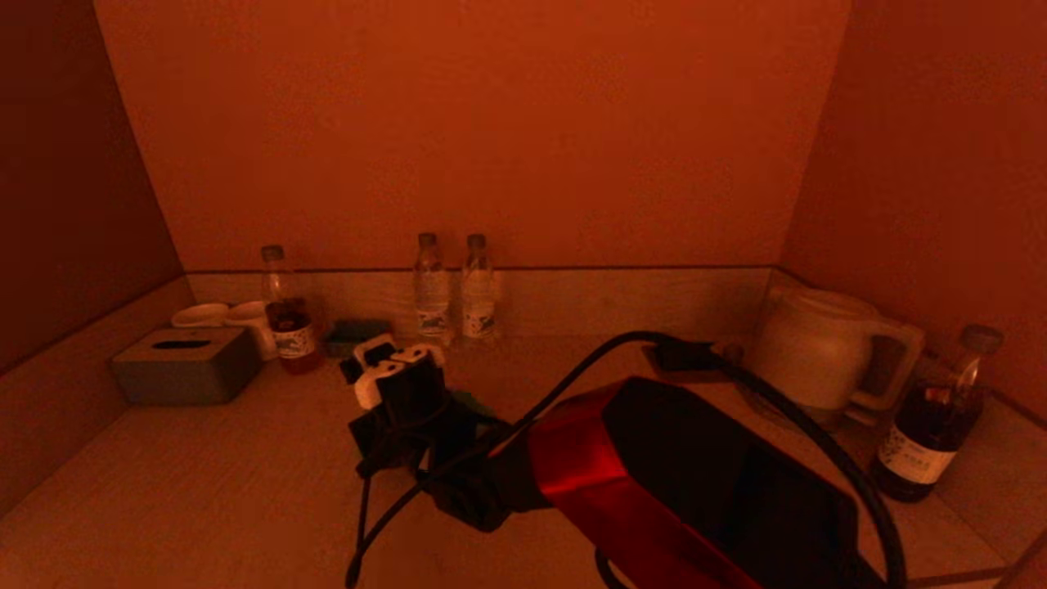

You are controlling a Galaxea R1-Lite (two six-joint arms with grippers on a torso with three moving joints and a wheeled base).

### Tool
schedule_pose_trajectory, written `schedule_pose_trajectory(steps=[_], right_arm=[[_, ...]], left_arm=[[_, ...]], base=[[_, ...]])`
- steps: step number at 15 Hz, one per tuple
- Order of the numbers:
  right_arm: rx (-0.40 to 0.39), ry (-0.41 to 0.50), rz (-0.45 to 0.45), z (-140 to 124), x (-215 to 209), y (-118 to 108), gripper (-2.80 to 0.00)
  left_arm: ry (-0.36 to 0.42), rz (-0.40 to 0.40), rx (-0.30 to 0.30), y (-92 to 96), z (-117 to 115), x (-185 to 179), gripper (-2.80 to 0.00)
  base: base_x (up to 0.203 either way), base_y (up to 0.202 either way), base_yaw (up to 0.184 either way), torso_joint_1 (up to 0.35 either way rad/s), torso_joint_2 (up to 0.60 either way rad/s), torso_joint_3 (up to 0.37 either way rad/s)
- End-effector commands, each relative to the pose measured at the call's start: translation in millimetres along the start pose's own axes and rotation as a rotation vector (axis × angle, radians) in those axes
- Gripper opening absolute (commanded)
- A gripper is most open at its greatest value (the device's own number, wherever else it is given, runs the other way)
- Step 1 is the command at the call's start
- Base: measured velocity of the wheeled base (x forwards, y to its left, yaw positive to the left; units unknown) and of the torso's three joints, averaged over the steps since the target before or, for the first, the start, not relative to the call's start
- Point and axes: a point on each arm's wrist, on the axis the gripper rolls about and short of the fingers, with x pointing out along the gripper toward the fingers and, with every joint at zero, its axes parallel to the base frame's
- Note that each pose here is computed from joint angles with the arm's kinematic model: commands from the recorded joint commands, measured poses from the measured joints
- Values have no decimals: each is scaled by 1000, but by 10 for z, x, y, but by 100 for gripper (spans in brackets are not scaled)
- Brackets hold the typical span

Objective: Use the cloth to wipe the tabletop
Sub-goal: Sweep the stains on the table

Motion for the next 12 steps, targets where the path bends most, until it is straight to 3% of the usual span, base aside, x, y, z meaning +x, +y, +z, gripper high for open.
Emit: schedule_pose_trajectory(steps=[1,4,12], right_arm=[[10,-21,28,154,-196,106,-280],[28,0,78,292,-687,212,-280],[81,11,56,443,-1430,-11,-280]], left_arm=[[0,0,0,0,0,0,-280],[0,-2,0,0,0,0,-280],[0,0,0,0,0,0,-280]], base=[[0,0,0,0,0,0],[0,0,0,0,0,0],[0,0,0,0,0,0]])
